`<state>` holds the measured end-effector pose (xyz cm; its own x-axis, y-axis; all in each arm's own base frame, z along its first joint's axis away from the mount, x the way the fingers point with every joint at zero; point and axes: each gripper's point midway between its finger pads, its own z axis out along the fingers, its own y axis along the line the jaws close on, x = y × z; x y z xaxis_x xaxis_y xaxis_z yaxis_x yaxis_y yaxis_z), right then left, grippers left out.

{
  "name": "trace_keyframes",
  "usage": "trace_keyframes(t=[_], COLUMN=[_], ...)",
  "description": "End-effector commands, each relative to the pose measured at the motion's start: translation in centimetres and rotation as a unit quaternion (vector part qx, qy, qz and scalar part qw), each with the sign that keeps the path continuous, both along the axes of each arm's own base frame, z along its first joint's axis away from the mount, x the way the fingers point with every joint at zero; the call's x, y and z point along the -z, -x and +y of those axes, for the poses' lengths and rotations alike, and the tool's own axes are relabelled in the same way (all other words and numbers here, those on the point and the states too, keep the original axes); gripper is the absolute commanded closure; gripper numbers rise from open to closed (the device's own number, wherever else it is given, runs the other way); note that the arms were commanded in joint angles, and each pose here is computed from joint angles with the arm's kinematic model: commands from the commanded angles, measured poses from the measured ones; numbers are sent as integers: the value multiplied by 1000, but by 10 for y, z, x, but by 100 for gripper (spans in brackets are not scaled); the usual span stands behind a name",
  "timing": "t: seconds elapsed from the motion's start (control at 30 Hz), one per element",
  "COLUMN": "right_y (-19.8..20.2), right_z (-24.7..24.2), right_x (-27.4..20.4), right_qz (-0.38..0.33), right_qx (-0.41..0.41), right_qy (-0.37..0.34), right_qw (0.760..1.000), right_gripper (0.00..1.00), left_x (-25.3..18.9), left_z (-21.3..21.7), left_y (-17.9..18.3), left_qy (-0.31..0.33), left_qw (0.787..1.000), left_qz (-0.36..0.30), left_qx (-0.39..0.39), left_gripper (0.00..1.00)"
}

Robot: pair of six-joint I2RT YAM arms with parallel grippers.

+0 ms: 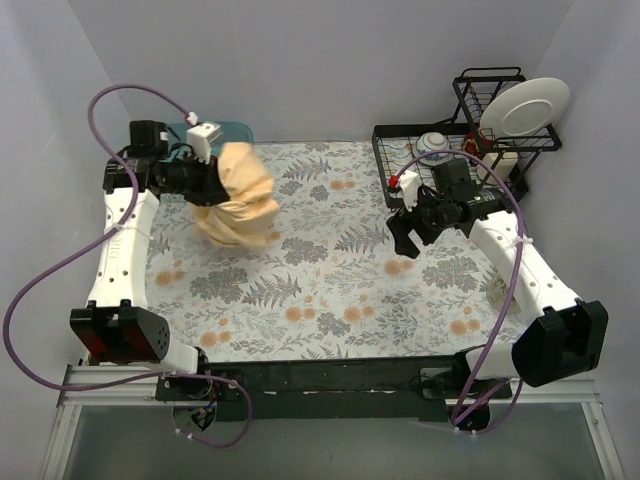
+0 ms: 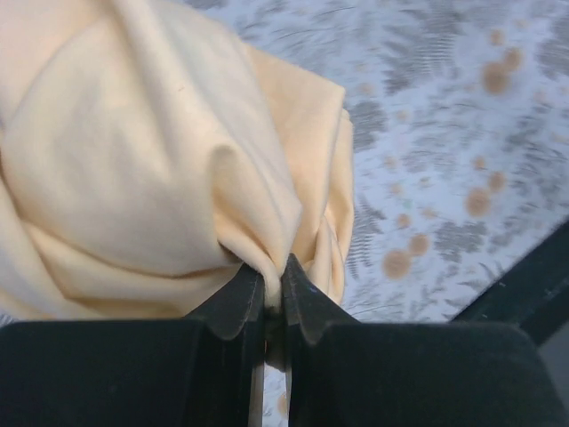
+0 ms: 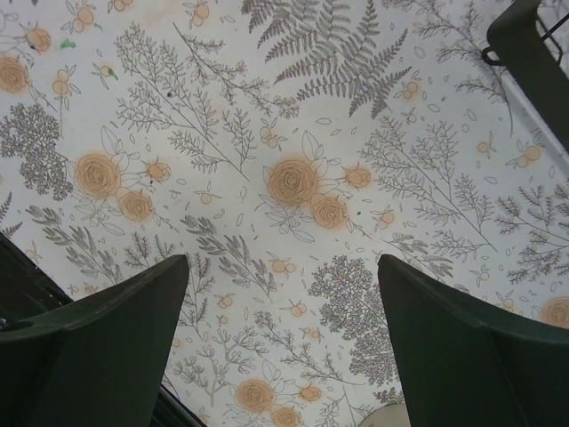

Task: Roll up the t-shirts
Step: Move the T-shirt to the center of the board.

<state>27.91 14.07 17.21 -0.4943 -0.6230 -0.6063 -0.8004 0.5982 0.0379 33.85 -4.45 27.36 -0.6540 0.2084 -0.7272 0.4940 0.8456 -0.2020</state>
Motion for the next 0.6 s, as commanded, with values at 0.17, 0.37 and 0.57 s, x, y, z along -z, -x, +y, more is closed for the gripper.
trace_keyframes(t=[0.17, 0.37, 0.57], right_y=[-19, -11, 14], right_z=[4, 1, 26], right_x=[-77, -73, -78], right_qz=[-104, -108, -82], right_qx=[51, 41, -65], right_qy=[-54, -51, -78], right_qw=[992, 992, 991], right_gripper=[4, 4, 12], left_x=[-101, 25, 67], left_z=[-135, -108, -90], left_y=[29, 2, -17], left_qy=[172, 102, 50], left_qw=[969, 991, 992], left_qz=[-64, 84, 116], left_qx=[164, 33, -22], left_gripper=[100, 44, 30])
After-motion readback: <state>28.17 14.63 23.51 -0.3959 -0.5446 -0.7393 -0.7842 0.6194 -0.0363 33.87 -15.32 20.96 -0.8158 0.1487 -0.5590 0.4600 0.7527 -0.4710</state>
